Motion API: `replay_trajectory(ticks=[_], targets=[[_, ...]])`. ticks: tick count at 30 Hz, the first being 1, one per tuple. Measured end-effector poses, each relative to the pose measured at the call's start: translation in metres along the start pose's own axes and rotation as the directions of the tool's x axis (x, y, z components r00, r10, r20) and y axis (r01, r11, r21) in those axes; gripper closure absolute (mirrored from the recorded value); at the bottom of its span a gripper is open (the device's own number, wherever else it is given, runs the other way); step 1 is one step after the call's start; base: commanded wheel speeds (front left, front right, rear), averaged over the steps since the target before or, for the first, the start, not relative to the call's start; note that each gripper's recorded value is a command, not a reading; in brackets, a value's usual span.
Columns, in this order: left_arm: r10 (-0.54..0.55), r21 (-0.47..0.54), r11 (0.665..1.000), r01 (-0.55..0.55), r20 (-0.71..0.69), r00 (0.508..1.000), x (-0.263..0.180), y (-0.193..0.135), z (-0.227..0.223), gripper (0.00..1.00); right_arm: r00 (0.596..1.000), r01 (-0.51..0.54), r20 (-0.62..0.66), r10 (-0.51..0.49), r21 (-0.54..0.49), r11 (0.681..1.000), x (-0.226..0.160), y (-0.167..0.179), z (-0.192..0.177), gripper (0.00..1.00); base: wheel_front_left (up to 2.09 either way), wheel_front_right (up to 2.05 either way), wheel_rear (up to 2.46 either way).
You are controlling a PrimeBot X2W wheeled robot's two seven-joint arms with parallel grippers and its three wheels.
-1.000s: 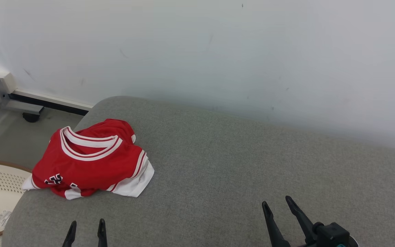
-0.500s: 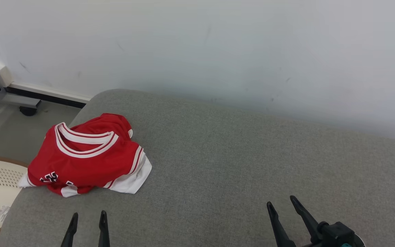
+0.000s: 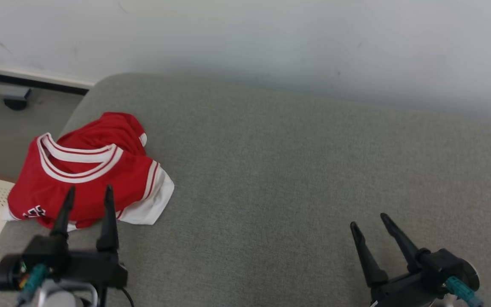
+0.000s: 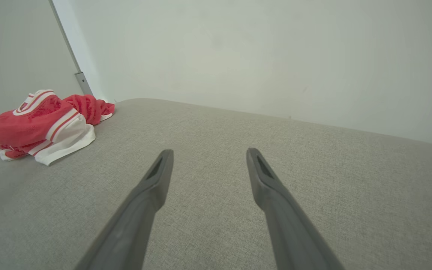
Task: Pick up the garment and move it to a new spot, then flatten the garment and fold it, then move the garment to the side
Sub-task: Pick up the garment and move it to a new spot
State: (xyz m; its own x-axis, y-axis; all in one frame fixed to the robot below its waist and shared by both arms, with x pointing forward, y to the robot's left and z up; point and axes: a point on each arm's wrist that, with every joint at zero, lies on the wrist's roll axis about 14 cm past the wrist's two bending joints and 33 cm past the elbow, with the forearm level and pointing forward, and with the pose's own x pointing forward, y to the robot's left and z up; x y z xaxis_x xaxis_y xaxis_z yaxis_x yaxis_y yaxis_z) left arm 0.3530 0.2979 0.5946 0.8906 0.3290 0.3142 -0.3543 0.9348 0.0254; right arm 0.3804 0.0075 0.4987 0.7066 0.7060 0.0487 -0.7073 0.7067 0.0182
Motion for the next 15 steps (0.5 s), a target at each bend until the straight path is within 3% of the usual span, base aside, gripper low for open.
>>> replay_trajectory(ticks=[8,15], targets=[[-0.049,0.059,0.997,0.055,-0.103,0.994,0.056,-0.009,-0.042,0.00,0.998,0.047,-0.048,-0.045,0.030,0.998,0.006,-0.035,-0.026,0.00,0.00,0.00,0.00],[-0.058,0.048,0.996,0.074,-0.275,0.960,0.089,-0.017,-0.087,0.00,0.993,0.086,-0.083,-0.082,0.052,0.995,0.007,-0.056,-0.046,0.00,0.00,0.00,0.00]])
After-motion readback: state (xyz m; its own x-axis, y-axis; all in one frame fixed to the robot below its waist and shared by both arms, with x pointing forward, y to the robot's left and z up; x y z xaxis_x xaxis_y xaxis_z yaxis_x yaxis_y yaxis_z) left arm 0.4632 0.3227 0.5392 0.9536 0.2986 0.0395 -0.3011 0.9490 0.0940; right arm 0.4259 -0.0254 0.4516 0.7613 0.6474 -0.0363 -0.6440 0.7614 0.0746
